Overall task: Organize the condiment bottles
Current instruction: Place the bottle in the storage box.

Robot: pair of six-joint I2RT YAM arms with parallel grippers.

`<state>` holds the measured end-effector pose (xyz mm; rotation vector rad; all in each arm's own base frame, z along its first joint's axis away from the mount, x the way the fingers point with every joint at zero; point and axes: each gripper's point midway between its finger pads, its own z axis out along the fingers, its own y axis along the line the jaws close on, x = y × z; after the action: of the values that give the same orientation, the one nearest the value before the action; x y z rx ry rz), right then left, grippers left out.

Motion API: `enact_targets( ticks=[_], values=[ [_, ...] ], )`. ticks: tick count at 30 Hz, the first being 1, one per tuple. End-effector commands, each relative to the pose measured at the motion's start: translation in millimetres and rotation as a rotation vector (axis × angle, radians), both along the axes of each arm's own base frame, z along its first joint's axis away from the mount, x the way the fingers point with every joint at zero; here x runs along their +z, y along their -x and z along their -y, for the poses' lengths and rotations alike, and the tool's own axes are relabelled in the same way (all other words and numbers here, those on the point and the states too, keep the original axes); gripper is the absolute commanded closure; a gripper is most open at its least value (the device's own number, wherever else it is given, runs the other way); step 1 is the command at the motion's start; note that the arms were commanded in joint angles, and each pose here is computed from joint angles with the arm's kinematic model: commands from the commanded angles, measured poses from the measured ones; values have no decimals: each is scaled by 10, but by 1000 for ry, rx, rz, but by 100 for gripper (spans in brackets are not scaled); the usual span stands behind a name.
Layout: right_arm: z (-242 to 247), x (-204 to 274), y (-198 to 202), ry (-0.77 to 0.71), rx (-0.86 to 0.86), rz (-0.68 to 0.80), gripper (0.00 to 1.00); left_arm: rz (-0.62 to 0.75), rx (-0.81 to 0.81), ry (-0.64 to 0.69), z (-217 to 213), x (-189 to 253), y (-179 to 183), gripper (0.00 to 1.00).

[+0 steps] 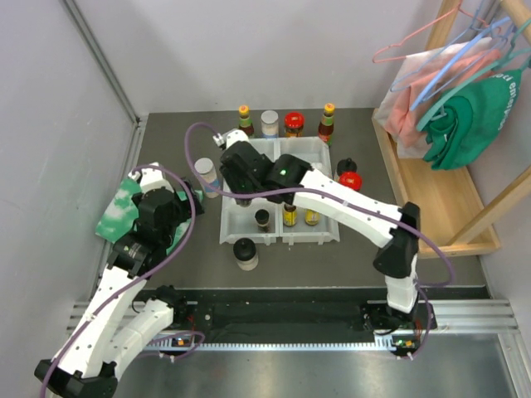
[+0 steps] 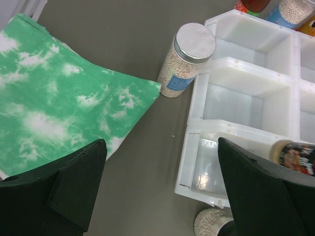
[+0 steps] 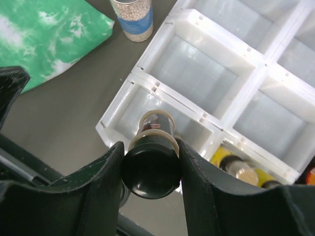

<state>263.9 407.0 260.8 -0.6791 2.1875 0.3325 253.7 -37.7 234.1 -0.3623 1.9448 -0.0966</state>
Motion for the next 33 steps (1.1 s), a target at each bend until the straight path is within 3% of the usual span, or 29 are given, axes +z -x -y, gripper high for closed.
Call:
enact_targets(
  ticks=[1,7,17,33],
  values=[
    [-261,-93,-121,36,27,42,100,32,28,-17,-70,79,-21,1],
    [-366,-482,-229,110,17,9,100,38,34,-12,-79,99,-9,1],
    [-209,-860,-303,106,-35,-114,100,73,150,9,-273,169,84,1],
    [-33,-1071,-442,80,-83,-193,100,93,246,12,-421,170,122,1]
  ],
)
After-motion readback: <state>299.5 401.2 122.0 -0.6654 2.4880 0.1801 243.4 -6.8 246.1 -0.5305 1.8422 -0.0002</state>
